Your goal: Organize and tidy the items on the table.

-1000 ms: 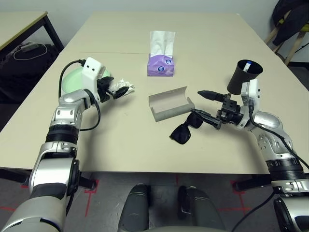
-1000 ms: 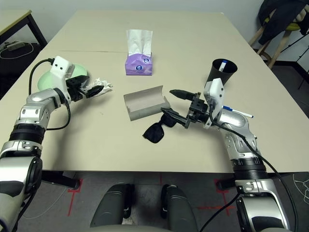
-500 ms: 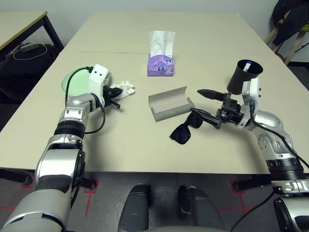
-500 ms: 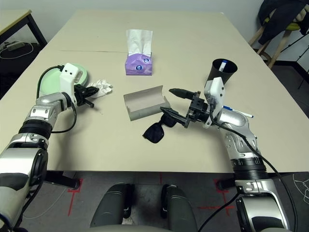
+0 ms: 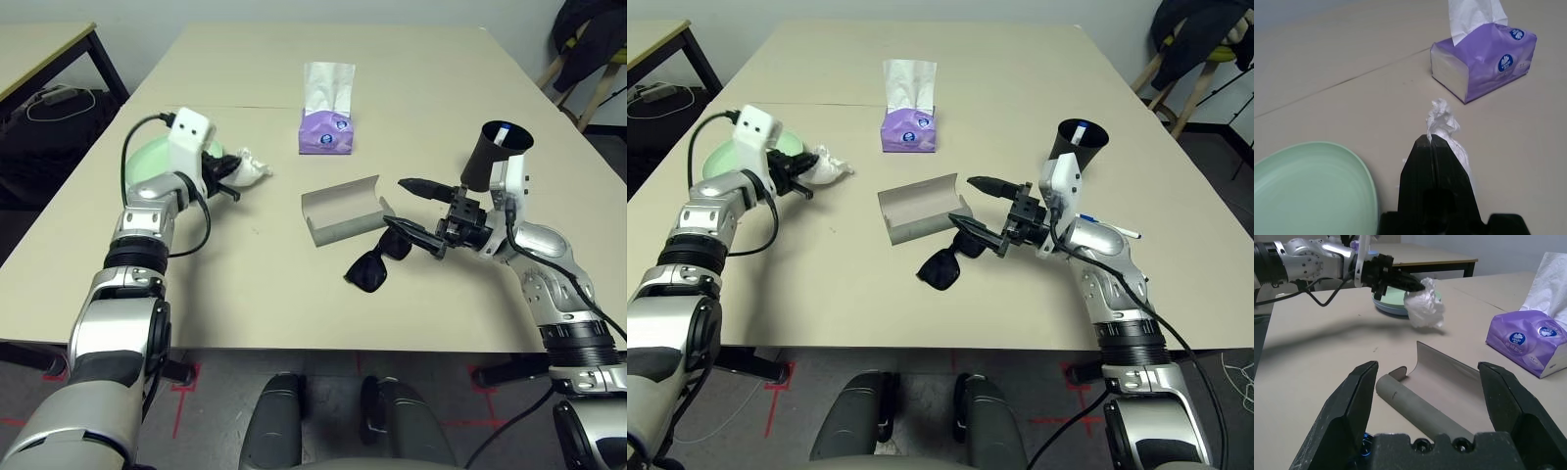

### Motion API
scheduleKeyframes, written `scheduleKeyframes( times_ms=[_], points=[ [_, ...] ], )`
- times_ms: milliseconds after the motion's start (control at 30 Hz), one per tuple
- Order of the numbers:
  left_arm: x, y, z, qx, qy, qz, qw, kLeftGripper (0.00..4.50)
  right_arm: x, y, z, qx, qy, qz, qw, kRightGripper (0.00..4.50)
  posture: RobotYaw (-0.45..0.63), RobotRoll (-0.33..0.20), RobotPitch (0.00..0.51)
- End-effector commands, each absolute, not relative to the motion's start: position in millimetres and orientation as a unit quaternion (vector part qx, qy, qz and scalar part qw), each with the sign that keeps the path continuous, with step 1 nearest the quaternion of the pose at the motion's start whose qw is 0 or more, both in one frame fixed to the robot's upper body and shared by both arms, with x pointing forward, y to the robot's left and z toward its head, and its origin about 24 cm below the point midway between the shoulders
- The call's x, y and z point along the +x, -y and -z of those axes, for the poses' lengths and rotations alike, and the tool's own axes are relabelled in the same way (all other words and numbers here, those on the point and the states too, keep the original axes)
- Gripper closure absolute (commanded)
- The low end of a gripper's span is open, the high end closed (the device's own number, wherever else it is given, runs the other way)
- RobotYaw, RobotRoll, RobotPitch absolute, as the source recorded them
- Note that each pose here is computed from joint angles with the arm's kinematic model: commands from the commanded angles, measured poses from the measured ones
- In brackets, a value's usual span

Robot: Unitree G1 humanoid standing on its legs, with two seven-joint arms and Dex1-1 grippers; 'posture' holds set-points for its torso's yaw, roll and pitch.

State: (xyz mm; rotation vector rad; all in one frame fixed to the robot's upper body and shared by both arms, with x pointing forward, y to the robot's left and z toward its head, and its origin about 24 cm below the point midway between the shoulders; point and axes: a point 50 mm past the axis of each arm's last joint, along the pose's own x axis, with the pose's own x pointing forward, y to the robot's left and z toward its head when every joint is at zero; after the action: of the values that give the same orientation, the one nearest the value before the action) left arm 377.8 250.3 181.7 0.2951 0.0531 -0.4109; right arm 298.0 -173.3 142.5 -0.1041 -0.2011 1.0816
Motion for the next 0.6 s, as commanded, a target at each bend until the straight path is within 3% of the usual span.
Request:
scheduleKeyframes(
  times_ms=[33, 267, 467, 600],
  points=[
    [370, -253, -190, 0.145, -0.022, 0.206, 0.968, 4.47, 297, 170, -142, -0.047, 0.095, -0.522, 0.847, 0.0, 0.11, 0.0, 0.098],
    [372, -268, -225, 0.158, 0.021, 0.161, 0.974, 4.47, 299, 169, -141, -0.044, 0.094, -0.524, 0.845, 0.0, 0.12, 0.0, 0.097],
    [378, -284, -232, 0.159, 0.021, 0.127, 0.979, 4.47, 299, 172, -137, -0.044, 0.093, -0.524, 0.846, 0.0, 0.12, 0.0, 0.095],
    [383, -297, -233, 0.197, 0.024, 0.057, 0.978, 4.47, 298, 174, -135, -0.045, 0.092, -0.522, 0.847, 0.0, 0.12, 0.0, 0.095]
  ],
)
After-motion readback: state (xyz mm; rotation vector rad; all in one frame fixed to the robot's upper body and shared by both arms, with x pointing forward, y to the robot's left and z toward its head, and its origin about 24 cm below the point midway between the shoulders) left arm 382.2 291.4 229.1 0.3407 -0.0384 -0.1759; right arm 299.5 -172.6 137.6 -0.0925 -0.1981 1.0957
